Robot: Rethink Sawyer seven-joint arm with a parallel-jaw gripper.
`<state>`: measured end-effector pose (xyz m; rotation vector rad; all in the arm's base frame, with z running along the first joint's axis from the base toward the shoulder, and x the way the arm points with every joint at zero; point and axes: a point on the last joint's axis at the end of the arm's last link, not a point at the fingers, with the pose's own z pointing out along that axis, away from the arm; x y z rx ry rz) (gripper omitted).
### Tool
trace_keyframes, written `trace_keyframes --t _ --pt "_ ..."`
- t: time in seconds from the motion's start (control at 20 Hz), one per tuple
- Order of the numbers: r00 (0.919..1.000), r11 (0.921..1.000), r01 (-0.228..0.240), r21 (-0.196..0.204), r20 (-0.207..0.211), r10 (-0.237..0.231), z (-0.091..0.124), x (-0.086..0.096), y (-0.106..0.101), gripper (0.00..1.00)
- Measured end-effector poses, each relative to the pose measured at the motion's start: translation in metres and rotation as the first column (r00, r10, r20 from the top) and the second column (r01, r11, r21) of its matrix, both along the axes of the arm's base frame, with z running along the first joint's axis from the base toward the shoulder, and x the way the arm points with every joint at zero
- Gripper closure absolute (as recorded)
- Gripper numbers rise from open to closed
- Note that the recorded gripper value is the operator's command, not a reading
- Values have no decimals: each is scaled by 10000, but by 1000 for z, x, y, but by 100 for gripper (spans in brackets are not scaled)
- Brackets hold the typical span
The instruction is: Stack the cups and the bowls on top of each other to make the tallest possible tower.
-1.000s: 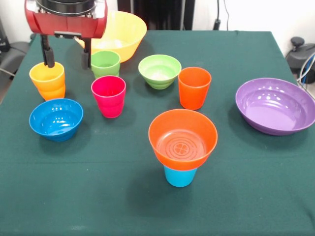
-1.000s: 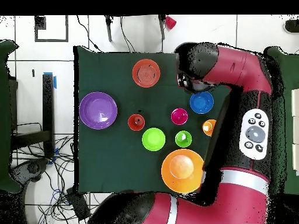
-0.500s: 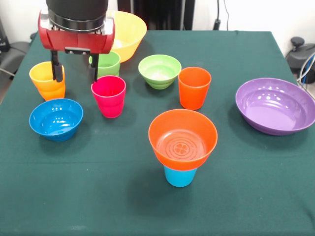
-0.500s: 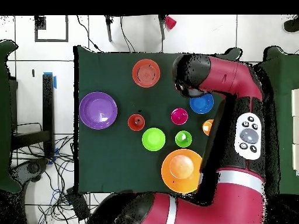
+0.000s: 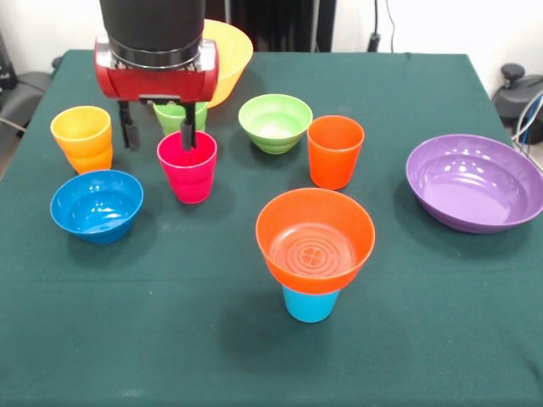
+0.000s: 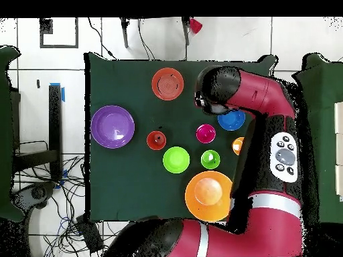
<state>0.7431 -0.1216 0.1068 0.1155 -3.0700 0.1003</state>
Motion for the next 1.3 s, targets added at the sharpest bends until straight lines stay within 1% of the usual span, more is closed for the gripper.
trace_keyframes --t 0.1,0.2,0.35,0.4,0.65,0.95,1.3 --pt "10000 10000 12 60 -5 -12 -5 -2 3 0" --pt "10000 10000 -37 38 80 36 -8 -2 6 0" --pt "9995 9999 -156 -23 273 156 -10 0 13 0" --pt "9990 9997 -244 -52 365 246 -10 2 19 0" --pt "9984 9992 -387 -56 405 389 -9 2 30 0" --pt "9983 9993 -376 -45 452 378 -4 0 31 0" --pt "9981 9993 -372 -20 482 373 -9 -8 34 0"
